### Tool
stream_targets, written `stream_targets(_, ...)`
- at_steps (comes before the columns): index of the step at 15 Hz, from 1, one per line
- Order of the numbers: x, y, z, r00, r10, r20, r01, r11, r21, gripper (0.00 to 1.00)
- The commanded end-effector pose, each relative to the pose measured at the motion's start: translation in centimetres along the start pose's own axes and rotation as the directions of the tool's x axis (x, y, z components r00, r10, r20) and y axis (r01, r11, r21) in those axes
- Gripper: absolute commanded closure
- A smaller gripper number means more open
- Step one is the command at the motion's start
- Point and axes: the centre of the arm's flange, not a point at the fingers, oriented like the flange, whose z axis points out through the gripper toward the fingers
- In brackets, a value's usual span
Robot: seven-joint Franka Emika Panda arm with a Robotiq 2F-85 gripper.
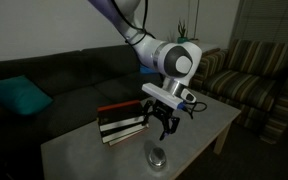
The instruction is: Place the lid on the table
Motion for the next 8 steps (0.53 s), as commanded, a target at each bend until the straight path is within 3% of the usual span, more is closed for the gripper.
stream_targets(1,2.2,1.6,2.6,0.999,-0.003,0.041,0.001,1.0,0.031,0.0)
stream_targets(8,2.5,4.7,7.2,0.999,0.036,0.033,-0.039,0.996,0.085,0.0)
